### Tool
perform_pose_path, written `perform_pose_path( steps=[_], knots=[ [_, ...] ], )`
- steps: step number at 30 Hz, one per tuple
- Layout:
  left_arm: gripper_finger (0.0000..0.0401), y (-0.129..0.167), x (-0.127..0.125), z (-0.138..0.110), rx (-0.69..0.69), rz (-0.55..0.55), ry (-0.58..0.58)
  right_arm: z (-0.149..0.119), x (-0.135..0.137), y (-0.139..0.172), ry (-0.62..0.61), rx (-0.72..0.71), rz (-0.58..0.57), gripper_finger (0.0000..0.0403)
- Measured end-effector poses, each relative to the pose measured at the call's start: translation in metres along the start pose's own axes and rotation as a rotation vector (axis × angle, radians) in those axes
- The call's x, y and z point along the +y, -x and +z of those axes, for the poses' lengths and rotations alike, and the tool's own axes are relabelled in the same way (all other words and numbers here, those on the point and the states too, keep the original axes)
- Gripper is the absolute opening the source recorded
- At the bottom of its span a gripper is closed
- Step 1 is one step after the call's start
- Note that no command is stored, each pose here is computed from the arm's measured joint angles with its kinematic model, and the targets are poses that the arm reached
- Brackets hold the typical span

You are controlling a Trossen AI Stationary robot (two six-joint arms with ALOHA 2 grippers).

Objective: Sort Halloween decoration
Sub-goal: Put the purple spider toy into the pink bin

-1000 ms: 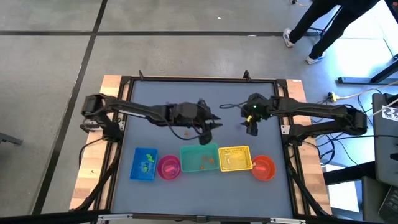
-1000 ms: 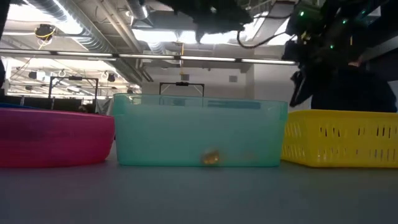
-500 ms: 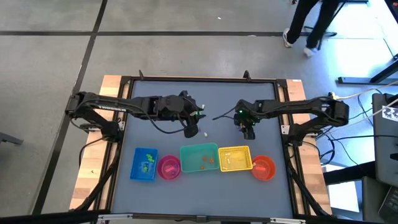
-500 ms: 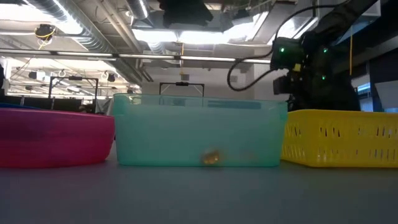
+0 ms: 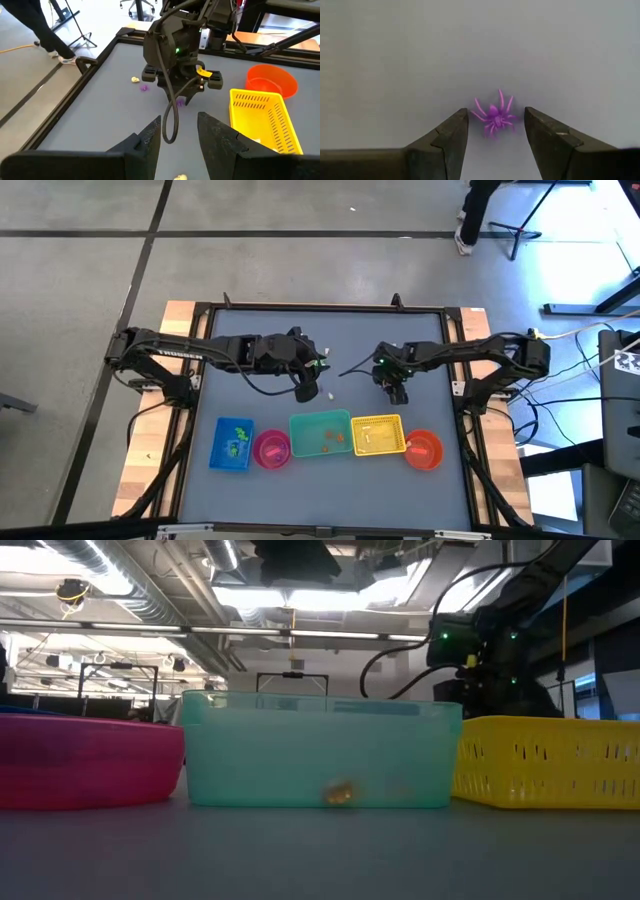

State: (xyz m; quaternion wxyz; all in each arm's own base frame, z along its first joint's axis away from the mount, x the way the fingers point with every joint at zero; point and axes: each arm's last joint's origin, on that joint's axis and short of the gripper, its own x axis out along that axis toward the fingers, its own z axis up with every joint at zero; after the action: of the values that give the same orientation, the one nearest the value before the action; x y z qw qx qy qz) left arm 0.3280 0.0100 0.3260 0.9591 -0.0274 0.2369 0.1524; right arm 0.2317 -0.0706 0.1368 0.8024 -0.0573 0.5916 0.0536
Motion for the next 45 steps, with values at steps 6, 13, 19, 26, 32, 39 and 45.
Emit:
perform_pose_path(
  steps=[6, 13, 19, 26, 32, 39, 45],
  knots=[
    [0.0113, 0.0000, 0.0000, 0.0000, 0.000, -0.001, 0.000, 0.0006, -0.0004, -0.0036, 0.000, 0.007, 0.013, 0.0193],
    [0.0113, -0.0001, -0.0001, -0.0001, 0.001, -0.002, 0.000, 0.0002, -0.0001, -0.0040, -0.002, 0.006, 0.021, 0.0193],
    [0.0113, -0.0002, -0.0001, -0.0002, 0.001, -0.002, 0.001, -0.0001, 0.0000, -0.0043, -0.003, 0.009, 0.023, 0.0186],
    [0.0113, -0.0003, -0.0001, -0.0003, 0.002, -0.002, 0.001, -0.0008, 0.0006, -0.0047, -0.012, 0.013, 0.030, 0.0125],
    [0.0113, -0.0003, -0.0001, -0.0003, 0.001, -0.001, 0.001, -0.0010, 0.0007, -0.0047, -0.029, 0.014, 0.030, 0.0088],
    [0.0113, -0.0002, -0.0003, -0.0003, 0.002, -0.002, 0.000, -0.0011, 0.0007, -0.0049, -0.031, 0.015, 0.030, 0.0074],
    [0.0113, -0.0003, -0.0002, -0.0004, 0.002, -0.002, 0.000, -0.0011, 0.0007, -0.0049, -0.033, 0.015, 0.030, 0.0073]
  ],
)
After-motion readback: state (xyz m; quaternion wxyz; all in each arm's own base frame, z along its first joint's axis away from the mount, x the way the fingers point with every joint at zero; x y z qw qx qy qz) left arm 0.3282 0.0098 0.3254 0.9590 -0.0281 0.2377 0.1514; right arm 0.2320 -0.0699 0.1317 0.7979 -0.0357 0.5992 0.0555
